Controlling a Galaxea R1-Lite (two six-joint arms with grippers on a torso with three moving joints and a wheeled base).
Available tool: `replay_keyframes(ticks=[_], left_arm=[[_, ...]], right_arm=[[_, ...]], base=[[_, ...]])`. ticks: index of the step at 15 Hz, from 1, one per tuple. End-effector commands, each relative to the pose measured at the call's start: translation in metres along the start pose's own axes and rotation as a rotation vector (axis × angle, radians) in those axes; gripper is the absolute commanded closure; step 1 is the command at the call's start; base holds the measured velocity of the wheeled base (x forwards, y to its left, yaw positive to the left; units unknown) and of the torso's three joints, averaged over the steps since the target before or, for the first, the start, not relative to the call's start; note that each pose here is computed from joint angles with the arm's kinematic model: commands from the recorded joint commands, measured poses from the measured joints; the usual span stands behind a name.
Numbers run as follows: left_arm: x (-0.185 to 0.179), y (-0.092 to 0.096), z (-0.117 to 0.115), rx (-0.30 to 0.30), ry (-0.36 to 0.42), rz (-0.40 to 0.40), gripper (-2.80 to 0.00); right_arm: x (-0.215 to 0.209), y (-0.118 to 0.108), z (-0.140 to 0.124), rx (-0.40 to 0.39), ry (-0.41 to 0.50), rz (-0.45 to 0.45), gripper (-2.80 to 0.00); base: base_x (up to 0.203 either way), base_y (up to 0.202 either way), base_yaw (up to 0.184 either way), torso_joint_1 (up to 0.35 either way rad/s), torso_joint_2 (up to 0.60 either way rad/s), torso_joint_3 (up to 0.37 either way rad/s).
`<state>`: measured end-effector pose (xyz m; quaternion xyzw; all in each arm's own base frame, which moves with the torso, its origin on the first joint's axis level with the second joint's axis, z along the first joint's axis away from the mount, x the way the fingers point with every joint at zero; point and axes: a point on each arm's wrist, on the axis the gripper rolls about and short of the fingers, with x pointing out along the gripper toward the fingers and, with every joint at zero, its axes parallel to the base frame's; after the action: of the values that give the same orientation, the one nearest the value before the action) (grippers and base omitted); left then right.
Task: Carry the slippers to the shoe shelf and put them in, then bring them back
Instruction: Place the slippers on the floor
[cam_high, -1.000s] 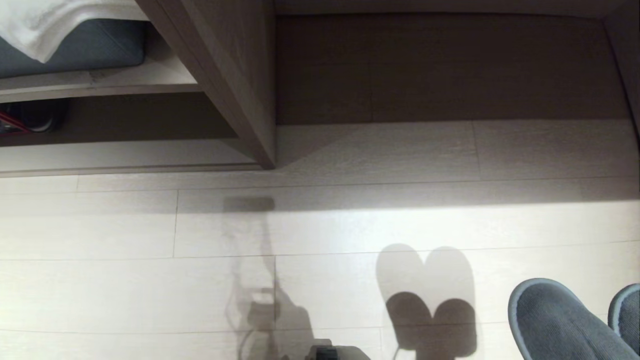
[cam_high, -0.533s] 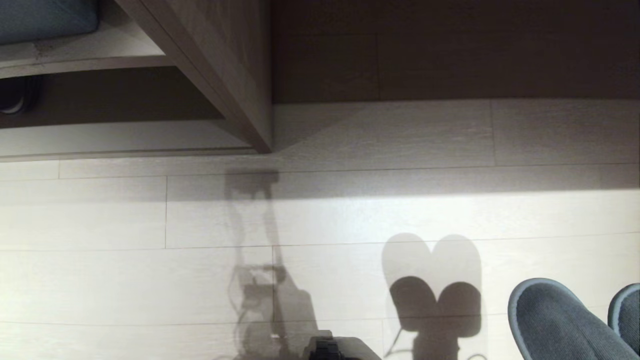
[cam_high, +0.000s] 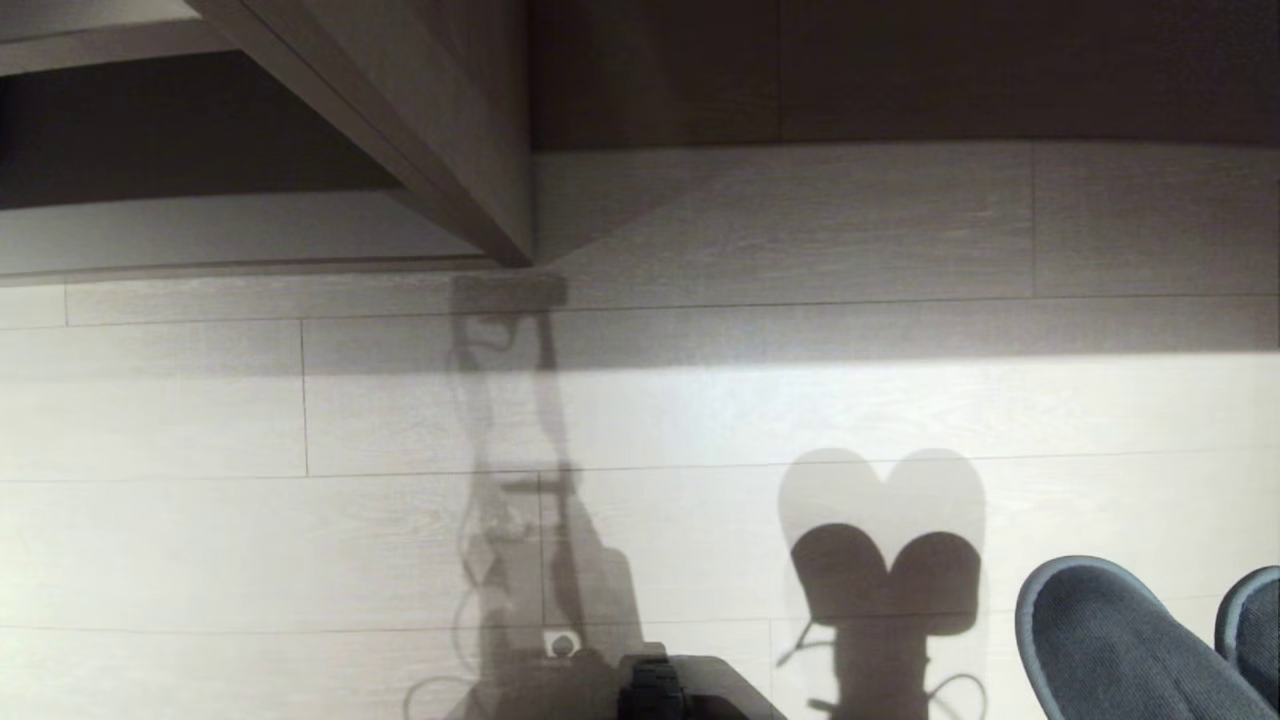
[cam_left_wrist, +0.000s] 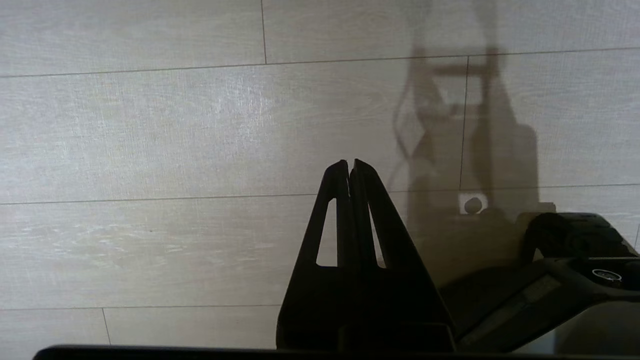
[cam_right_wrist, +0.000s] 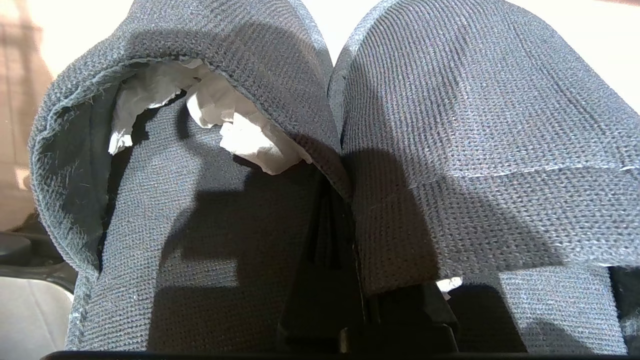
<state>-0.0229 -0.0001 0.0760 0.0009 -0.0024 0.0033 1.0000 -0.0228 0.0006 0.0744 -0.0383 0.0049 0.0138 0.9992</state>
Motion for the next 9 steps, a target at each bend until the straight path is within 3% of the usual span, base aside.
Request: replay_keyframes(ticks=[1, 9], left_arm=[[0.0000, 0.0000, 0.0002, 0.000, 0.000, 0.001, 0.00], [0.0001, 0.0000, -0.0002, 0.000, 0.002, 0.001, 0.00]], right_arm=[[0.0001, 0.0000, -0.0005, -0.001, 0.001, 0.002, 0.00], [0.0001, 0.0000, -0.0005, 0.000, 0.001, 0.001, 0.00]], base=[[0.000, 0.000, 0.000, 0.004, 0.00, -0.191], [0.000, 0.000, 0.000, 0.004, 0.00, -0.197]])
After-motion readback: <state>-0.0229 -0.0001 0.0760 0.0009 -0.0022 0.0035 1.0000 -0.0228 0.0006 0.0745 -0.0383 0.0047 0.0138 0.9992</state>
